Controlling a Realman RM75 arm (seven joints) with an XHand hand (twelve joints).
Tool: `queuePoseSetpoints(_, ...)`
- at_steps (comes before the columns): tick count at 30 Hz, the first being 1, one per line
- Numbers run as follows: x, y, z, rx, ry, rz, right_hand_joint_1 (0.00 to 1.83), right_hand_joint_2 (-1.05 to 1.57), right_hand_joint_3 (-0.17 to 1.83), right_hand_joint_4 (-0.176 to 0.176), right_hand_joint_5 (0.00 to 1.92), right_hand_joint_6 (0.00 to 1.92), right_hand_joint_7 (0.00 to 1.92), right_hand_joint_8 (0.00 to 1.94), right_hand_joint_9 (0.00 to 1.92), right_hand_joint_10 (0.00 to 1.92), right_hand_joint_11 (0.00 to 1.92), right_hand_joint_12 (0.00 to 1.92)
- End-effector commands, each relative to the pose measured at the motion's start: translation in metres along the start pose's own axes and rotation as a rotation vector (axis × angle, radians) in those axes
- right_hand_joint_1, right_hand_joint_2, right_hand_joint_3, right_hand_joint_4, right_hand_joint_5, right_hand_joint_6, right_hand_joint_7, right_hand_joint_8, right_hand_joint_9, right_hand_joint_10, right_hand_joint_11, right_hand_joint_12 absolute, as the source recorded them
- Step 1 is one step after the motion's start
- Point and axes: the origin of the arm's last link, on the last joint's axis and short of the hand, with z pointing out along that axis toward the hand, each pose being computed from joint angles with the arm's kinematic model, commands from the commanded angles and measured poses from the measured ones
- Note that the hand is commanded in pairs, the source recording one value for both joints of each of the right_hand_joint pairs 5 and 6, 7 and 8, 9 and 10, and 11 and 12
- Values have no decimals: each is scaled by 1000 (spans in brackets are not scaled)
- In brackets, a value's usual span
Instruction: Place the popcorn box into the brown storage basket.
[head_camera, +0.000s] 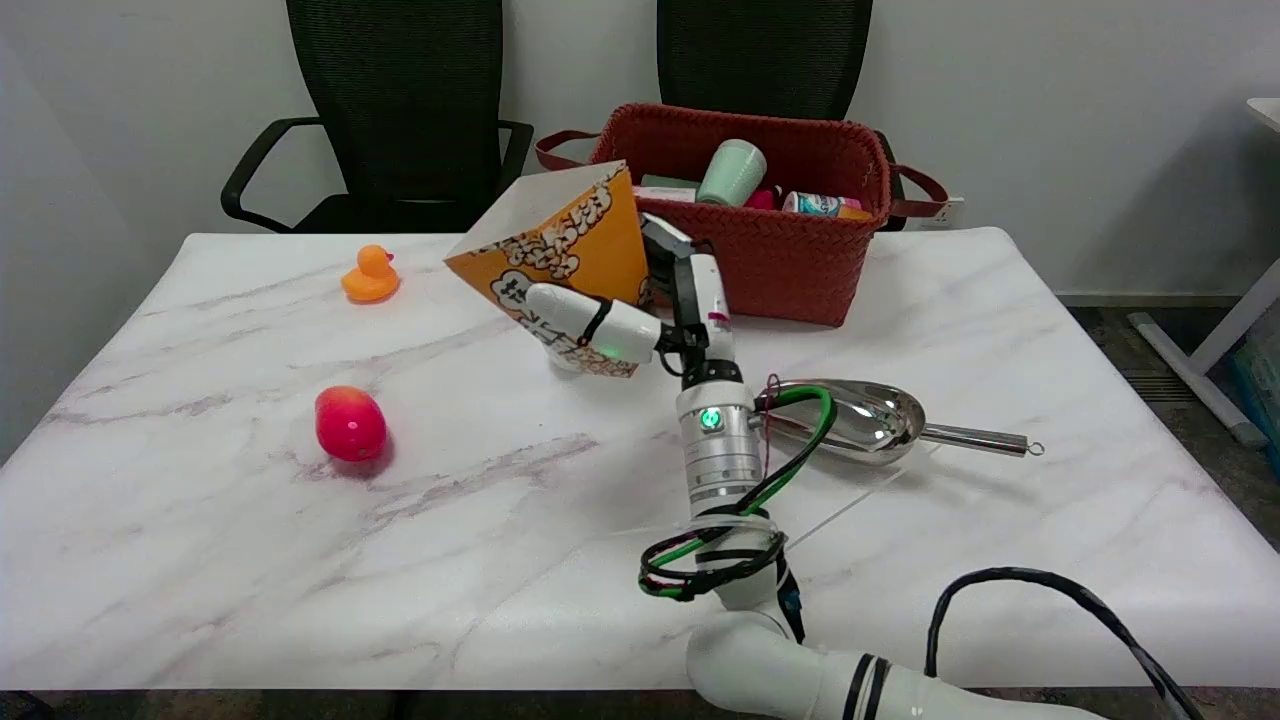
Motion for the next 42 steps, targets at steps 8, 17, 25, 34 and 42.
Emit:
queuePoseSetpoints(8,51,-13,41,86,155,-24,956,473,129,0,752,752,1111,1111,827,827,687,687)
queuePoseSetpoints(17,65,-12,71,89,199,-40,953,475,132,0,726,726,1153,1153,884,884,695,695)
queuePoseSetpoints(25,80,-8,93,81,243,-60,953,474,135,0,724,724,1164,1164,908,908,700,700)
queuePoseSetpoints(34,98,-8,123,84,267,-95,952,460,148,0,721,721,1170,1170,919,919,689,689)
queuePoseSetpoints(42,115,-5,150,69,280,-150,950,447,167,0,722,722,1167,1167,906,906,693,693)
